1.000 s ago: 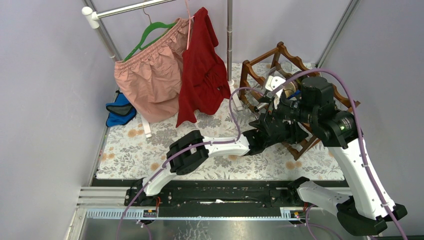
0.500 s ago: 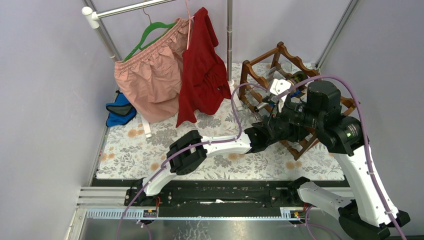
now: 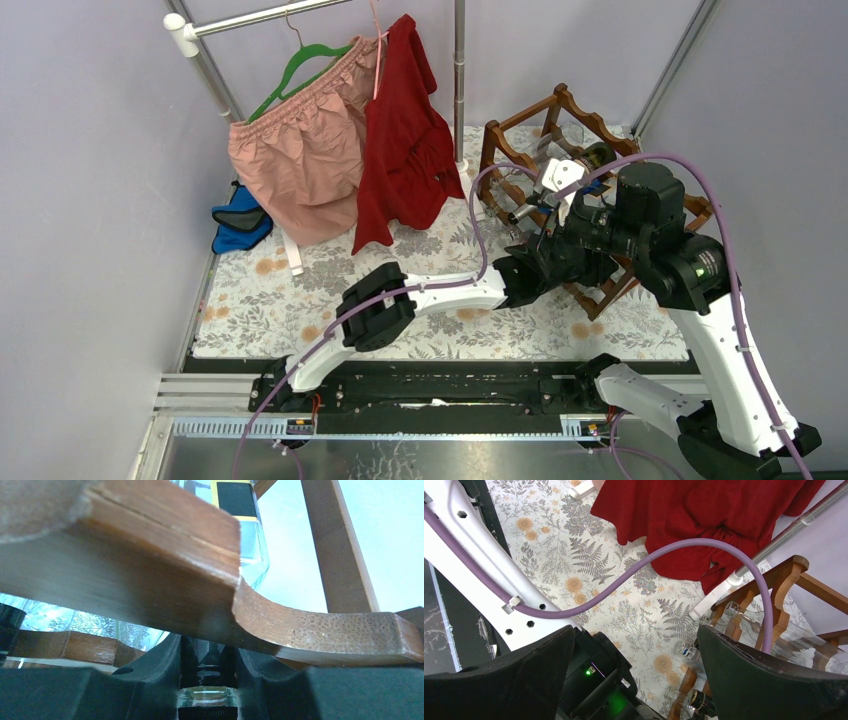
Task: Put the wine bottle on the wine rack
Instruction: Place the wine bottle in the wine rack.
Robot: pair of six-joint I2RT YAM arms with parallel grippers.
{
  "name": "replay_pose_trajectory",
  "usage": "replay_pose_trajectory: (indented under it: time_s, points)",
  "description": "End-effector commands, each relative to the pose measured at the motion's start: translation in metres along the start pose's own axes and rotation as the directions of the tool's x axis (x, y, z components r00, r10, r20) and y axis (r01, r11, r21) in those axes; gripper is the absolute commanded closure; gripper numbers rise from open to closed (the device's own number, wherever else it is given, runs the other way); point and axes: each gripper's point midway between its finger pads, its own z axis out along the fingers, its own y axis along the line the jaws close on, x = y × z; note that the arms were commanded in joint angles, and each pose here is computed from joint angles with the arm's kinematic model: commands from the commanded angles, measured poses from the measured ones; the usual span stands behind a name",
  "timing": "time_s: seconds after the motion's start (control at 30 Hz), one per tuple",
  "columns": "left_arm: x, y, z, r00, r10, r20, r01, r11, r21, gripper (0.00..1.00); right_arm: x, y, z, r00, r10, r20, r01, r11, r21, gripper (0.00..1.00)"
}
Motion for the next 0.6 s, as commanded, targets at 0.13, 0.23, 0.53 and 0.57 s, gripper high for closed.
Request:
replay_pose_trajectory:
  time_s: [0.13, 0.23, 0.53, 0.57]
  points:
    - [-0.031, -0.005, 0.004, 0.989, 0.095, 0.115, -0.092, 0.995, -0.028, 0.69, -0.008, -0.007, -0.001, 1.000, -0.014, 0.023, 0.014, 1.000, 0.028, 0.00]
    - [-0.028, -0.004, 0.006, 0.989, 0.105, 0.108, -0.103, 0.994, -0.023, 0.65, -0.007, -0.007, 0.000, 1.000, -0.015, 0.020, 0.014, 0.999, 0.029, 0.00]
    - [-0.023, 0.005, 0.003, 0.985, 0.142, 0.094, -0.135, 0.988, -0.074, 0.48, -0.005, -0.006, -0.001, 1.000, -0.016, 0.018, 0.015, 1.000, 0.025, 0.00]
    - [-0.025, 0.005, 0.002, 0.984, 0.149, 0.097, -0.142, 0.987, -0.080, 0.48, -0.005, -0.006, -0.001, 1.000, -0.016, 0.017, 0.015, 1.000, 0.023, 0.00]
